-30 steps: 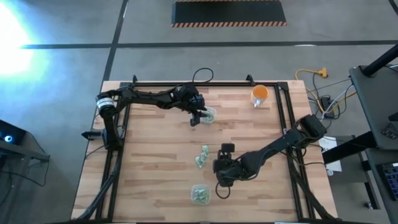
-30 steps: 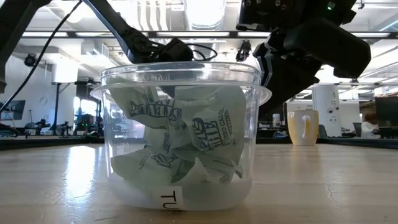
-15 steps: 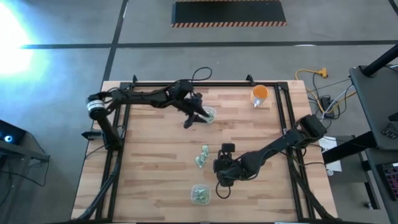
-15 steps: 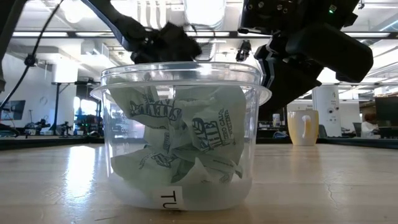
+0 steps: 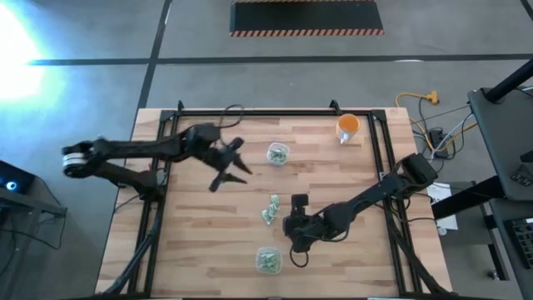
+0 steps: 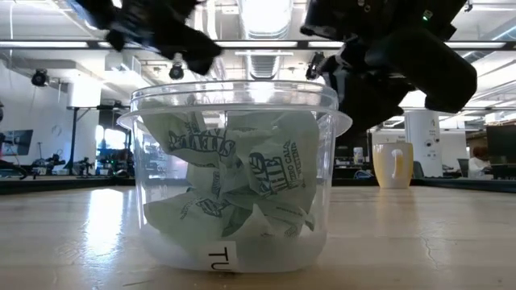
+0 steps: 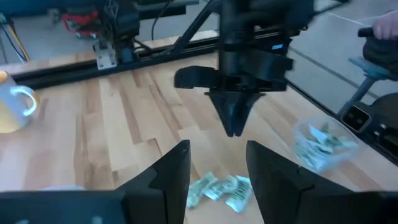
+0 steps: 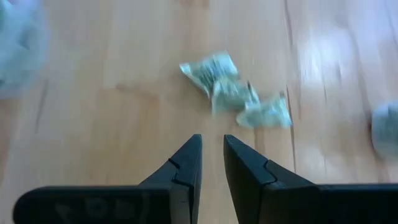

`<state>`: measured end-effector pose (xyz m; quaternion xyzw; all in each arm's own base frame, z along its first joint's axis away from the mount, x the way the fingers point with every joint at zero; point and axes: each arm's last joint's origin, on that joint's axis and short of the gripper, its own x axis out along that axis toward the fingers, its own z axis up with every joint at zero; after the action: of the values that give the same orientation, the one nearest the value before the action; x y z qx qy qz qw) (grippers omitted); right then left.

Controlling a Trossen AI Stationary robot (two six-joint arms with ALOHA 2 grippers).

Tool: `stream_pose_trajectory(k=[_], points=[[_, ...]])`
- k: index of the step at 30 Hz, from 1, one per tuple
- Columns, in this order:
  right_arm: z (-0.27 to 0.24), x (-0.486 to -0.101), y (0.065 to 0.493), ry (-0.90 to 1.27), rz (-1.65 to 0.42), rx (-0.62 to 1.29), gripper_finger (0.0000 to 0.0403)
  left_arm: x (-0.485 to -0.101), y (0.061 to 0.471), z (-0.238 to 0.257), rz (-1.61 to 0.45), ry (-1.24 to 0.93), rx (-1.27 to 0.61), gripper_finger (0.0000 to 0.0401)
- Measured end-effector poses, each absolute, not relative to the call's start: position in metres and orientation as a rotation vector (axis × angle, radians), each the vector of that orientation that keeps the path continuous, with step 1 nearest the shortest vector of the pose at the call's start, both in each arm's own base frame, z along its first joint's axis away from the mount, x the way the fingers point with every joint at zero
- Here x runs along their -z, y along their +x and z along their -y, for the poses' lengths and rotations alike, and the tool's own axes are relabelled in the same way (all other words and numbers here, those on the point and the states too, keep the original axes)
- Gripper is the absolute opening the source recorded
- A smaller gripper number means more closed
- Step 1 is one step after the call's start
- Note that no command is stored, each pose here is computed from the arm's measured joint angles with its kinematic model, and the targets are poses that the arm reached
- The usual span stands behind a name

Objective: Pick and place items into bin
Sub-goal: Put the stevia packet into the bottom transparent bin

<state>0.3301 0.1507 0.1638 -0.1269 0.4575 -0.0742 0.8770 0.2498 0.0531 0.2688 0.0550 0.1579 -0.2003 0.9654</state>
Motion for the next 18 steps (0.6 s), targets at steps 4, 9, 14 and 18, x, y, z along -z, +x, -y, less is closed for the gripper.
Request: stream_pose_trajectory(k=[4,9,14,18], points=[[-0.153,-0.162,0.335,-0.304,-0.871,0.1,0.0057,-0.258,0.216,-0.037,-0.268,0.155,0.387,0.014],[-0.15,-0.159,0.34,-0.3,-0.78,0.076,0.0057,-0.242,0.179,-0.026,-0.179,0.2,0.365,0.014],[-0.136,-0.148,0.341,-0.233,-0.74,0.091,0.0057,-0.232,0.153,-0.022,-0.109,0.237,0.284,0.014],[-0.119,-0.137,0.341,-0.122,-0.712,0.085,0.0057,-0.23,0.141,-0.02,-0.064,0.258,0.233,0.014]])
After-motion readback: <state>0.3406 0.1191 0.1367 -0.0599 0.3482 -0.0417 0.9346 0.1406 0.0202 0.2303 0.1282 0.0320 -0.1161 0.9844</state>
